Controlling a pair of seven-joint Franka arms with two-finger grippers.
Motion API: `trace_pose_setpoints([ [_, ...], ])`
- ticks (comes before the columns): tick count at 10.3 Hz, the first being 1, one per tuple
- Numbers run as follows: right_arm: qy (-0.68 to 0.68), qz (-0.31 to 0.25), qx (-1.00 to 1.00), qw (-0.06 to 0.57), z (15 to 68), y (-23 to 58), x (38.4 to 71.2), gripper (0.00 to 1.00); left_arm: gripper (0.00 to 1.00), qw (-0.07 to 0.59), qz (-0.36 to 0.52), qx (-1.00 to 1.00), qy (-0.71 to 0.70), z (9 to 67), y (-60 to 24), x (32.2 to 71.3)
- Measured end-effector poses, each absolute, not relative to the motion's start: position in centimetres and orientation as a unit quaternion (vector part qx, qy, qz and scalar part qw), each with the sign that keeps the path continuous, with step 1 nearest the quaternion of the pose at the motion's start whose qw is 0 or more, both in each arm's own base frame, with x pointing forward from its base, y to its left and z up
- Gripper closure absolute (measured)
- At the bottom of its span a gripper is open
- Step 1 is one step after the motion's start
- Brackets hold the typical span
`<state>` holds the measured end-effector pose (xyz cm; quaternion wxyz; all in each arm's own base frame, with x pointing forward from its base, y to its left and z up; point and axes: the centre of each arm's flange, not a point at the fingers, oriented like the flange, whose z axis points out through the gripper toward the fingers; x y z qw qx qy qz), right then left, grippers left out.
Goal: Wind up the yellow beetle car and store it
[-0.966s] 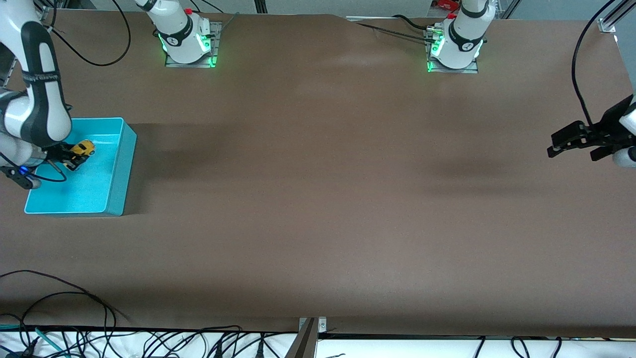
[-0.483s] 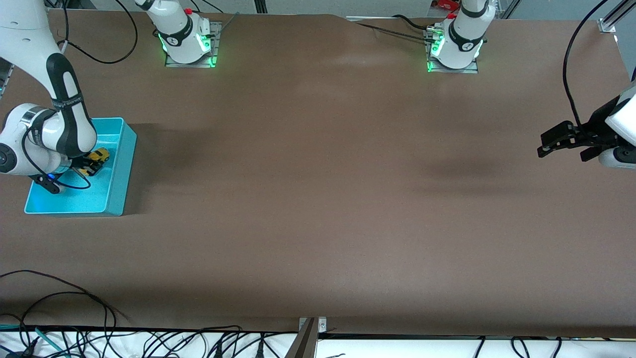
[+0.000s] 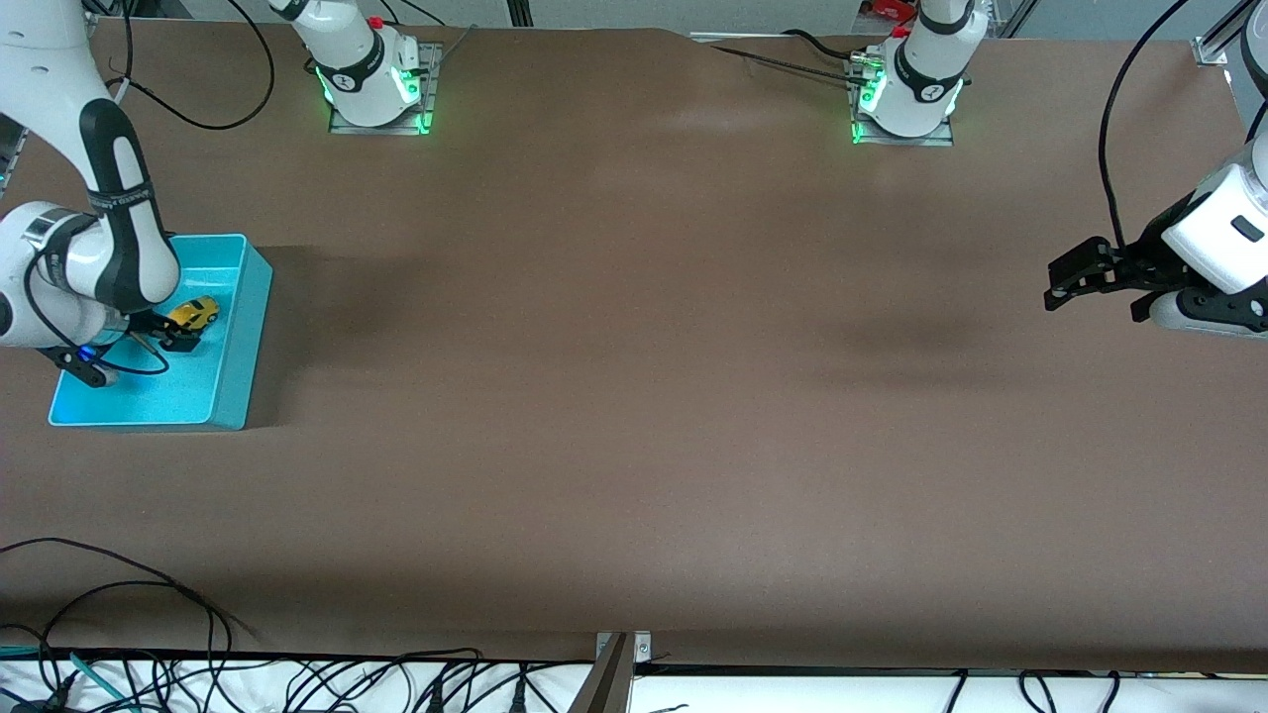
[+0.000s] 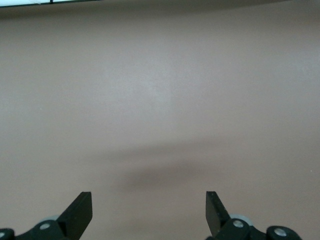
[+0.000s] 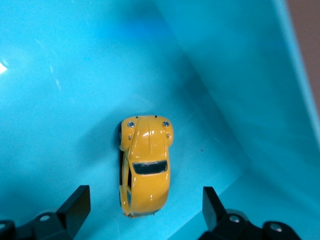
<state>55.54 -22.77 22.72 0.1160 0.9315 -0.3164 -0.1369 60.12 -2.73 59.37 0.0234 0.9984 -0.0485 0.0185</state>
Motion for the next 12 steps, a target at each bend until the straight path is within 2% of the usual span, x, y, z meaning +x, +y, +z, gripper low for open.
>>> trace_pose_setpoints([
  [5, -0.312, -0.109, 0.939, 0.093, 38.0, -20.7, 59.2, 0.0, 0.0, 0.023, 0.019, 0.998, -0.047, 59.4, -2.5, 60.1],
  [8, -0.294, -0.067, 0.953, 0.026, 46.1, -16.6, 61.1, 0.0, 0.0, 0.023, 0.019, 0.999, -0.046, 59.4, -2.4, 60.1],
  [12, -0.171, -0.008, 0.985, -0.014, 54.7, -10.8, 59.8, 0.0, 0.0, 0.023, 0.019, 0.999, -0.046, 59.4, -2.4, 60.1],
])
